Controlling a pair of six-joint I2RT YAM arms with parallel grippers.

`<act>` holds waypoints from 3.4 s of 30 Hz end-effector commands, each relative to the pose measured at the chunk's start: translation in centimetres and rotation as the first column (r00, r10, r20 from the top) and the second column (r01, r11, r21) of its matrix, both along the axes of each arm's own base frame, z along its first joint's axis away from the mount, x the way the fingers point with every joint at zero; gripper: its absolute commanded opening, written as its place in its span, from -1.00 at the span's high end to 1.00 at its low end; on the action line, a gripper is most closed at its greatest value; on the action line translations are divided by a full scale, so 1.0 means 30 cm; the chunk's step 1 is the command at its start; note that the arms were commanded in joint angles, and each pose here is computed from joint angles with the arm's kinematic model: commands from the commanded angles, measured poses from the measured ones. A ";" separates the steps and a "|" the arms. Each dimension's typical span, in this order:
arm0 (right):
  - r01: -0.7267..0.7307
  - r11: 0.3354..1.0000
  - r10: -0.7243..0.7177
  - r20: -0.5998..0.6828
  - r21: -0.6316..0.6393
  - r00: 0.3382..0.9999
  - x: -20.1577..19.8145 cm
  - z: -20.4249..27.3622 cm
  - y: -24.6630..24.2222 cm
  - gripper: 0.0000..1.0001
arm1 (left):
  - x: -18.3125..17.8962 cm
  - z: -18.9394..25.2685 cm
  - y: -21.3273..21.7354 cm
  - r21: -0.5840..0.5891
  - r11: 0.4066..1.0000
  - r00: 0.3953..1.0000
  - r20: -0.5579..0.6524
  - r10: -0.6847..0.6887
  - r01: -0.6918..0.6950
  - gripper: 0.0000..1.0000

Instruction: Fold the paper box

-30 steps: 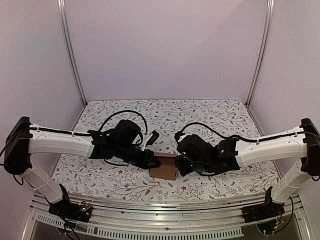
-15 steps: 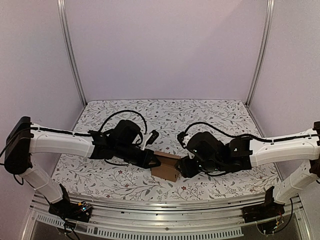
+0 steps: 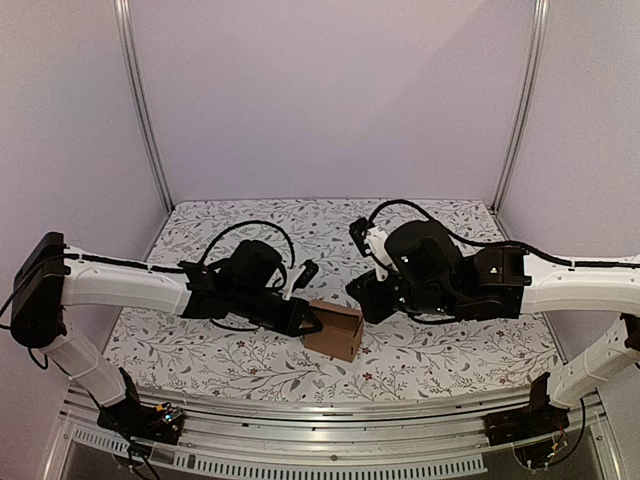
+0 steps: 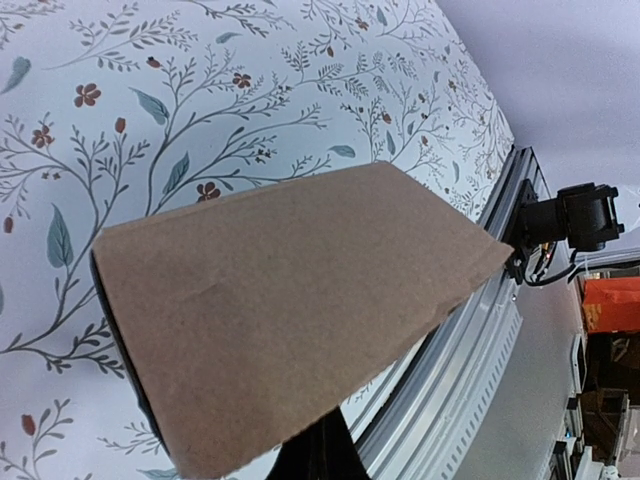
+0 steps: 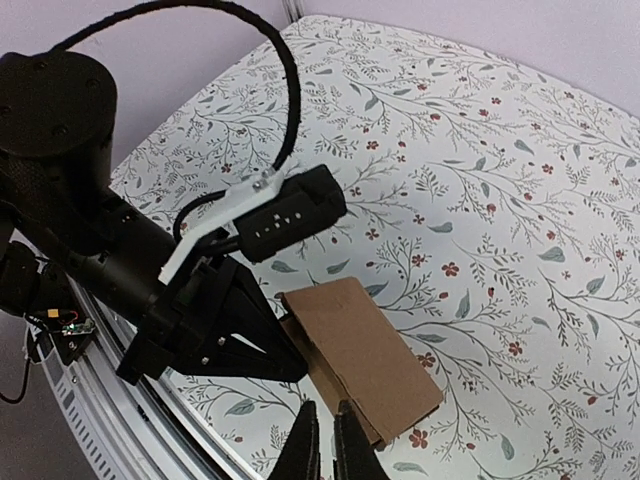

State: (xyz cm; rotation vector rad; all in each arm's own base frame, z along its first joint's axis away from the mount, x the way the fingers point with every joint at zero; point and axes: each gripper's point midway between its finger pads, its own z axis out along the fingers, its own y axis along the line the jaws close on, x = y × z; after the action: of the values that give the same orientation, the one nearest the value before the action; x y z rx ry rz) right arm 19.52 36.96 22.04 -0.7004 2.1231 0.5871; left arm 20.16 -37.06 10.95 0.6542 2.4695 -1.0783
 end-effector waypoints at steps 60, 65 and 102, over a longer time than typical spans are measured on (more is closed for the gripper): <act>0.102 0.965 -0.152 -0.200 -0.242 0.968 0.021 -0.533 -0.010 1.00 | 0.184 0.133 0.035 -0.139 0.990 0.998 -0.059 -0.025 0.017 1.00; 0.105 0.965 -0.155 -0.199 -0.241 0.968 0.020 -0.530 -0.016 1.00 | 0.149 -0.042 0.059 -0.099 0.995 0.985 -0.171 -0.009 -0.008 1.00; 0.139 0.985 -0.153 -0.142 -0.103 0.978 0.085 -0.243 -0.048 1.00 | 0.052 -0.263 0.145 -0.044 0.998 0.957 -0.289 0.038 -0.053 1.00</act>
State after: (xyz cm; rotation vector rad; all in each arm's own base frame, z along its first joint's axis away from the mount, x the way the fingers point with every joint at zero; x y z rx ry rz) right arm 21.69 34.92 15.21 -0.5371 2.3142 0.4936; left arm 24.63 -35.81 10.16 0.5490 2.3312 -1.4647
